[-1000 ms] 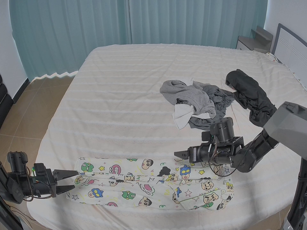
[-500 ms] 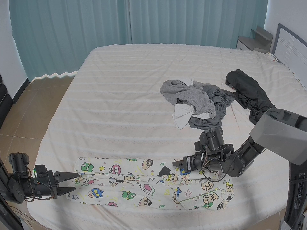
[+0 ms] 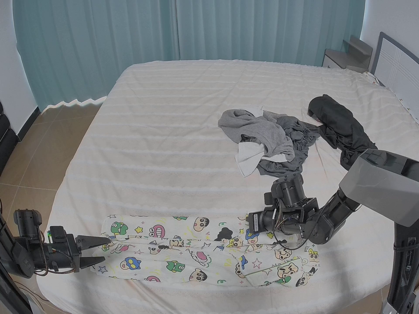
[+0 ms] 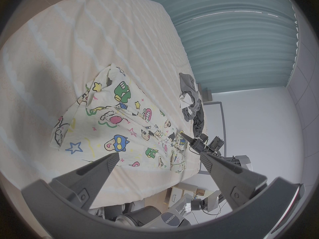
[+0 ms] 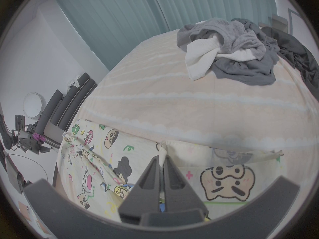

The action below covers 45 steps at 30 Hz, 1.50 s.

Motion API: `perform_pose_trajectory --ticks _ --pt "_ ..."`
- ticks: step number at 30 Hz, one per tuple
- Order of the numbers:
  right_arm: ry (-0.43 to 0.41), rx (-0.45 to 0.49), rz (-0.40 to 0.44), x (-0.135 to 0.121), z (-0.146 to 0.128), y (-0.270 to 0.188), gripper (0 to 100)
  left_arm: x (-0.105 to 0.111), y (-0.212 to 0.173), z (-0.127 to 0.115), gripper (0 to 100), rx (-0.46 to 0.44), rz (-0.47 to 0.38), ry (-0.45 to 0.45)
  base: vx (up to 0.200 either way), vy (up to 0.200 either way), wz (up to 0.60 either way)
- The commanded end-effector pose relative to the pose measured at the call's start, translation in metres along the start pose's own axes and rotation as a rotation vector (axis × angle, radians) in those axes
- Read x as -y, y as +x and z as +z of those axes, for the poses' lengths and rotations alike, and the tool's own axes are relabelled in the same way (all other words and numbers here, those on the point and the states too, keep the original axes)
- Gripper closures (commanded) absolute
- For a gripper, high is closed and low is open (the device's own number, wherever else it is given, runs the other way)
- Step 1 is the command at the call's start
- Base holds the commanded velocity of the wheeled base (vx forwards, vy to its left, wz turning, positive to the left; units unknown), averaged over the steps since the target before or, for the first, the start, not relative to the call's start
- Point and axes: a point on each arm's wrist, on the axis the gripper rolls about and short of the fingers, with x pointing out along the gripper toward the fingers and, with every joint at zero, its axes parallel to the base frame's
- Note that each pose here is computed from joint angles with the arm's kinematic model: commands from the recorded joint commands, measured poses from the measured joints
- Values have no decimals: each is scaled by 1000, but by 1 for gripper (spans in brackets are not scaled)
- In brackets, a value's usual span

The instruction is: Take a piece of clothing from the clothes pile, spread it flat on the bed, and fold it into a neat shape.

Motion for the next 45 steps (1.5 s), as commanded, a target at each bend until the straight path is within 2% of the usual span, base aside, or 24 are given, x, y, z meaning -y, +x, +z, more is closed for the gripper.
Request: perform_pose_trajectory --ticks 1,6,7,15,19,20,22,23,29,32,34,37,41,45 --pt "-4 33 -8 -2 4 1 100 -1 0 0 0 -2 1 -4 0 0 0" --pt "-10 35 -2 -5 2 3 100 -1 1 0 0 -3 1 -4 0 0 0" --pt "-10 35 -2 -5 2 3 0 -1 1 0 0 -3 2 -5 0 0 0" --pt "6 69 -4 -4 12 -10 0 -2 1 2 0 7 8 15 0 0 0" --pt "35 90 -13 1 17 -33 0 -3 -2 3 0 26 17 54 0 0 0" --pt "58 120 -13 3 16 -55 0 -1 -6 6 0 59 23 70 0 0 0" --pt "72 148 -7 4 16 -67 0 1 -9 8 0 77 24 84 0 0 0" --pt "105 198 8 3 13 -88 0 5 -11 11 0 104 28 104 0 0 0" --pt "219 312 -5 20 -6 -142 0 8 -12 13 0 183 141 124 0 0 0" --pt "272 345 -21 30 -12 -153 0 9 -12 17 0 220 184 126 0 0 0" --pt "339 382 -50 45 -19 -163 0 9 -12 24 0 281 236 93 0 0 0" --pt "375 405 -67 55 -25 -169 0 13 -12 31 0 327 249 67 0 0 0" --pt "438 432 4 60 -31 -179 0 16 -15 43 0 394 272 72 0 0 0" --pt "475 407 58 60 -40 -181 0 20 -16 56 0 420 269 137 0 0 0"
